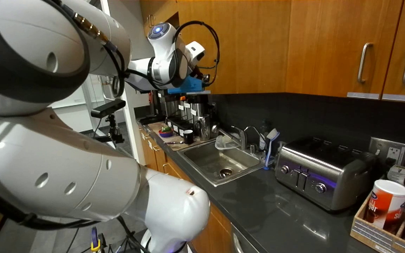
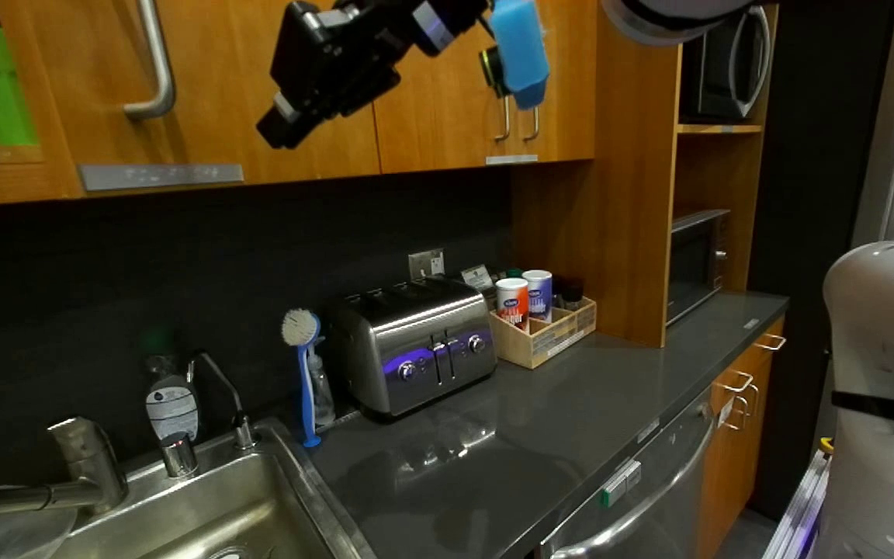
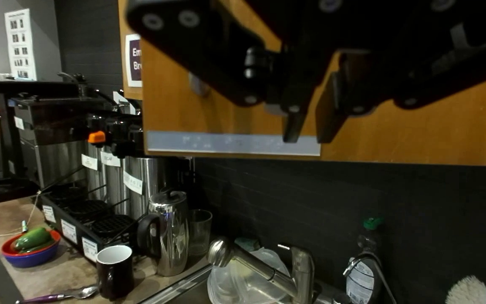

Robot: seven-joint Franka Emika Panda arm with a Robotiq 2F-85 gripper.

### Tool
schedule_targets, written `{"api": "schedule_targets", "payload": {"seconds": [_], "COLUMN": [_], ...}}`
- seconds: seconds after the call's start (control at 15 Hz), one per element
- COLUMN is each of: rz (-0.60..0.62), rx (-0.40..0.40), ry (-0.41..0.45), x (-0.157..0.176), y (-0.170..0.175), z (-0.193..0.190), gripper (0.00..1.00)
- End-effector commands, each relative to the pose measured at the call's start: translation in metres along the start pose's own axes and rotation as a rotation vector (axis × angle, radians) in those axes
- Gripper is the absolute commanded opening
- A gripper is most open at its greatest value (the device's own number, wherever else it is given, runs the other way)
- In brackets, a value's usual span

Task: Close the open upper cabinet door.

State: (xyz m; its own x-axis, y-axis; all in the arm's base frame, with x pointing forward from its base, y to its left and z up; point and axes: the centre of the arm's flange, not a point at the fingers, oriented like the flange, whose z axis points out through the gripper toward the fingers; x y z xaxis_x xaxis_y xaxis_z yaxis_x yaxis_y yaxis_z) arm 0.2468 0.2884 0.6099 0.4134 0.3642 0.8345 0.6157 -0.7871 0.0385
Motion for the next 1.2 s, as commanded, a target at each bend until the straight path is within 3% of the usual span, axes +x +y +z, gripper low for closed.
{"api": "schedule_targets", "payload": {"seconds": [0.0, 1.13], "rz": [0.008, -0.001], "rx": [-0.012, 0.012], "ry": [0.02, 0.112], "x": [0.008, 0.019], "y": [-0.006, -0.032], "z": [0.009, 0.029], "gripper": [0.04, 0.04]}}
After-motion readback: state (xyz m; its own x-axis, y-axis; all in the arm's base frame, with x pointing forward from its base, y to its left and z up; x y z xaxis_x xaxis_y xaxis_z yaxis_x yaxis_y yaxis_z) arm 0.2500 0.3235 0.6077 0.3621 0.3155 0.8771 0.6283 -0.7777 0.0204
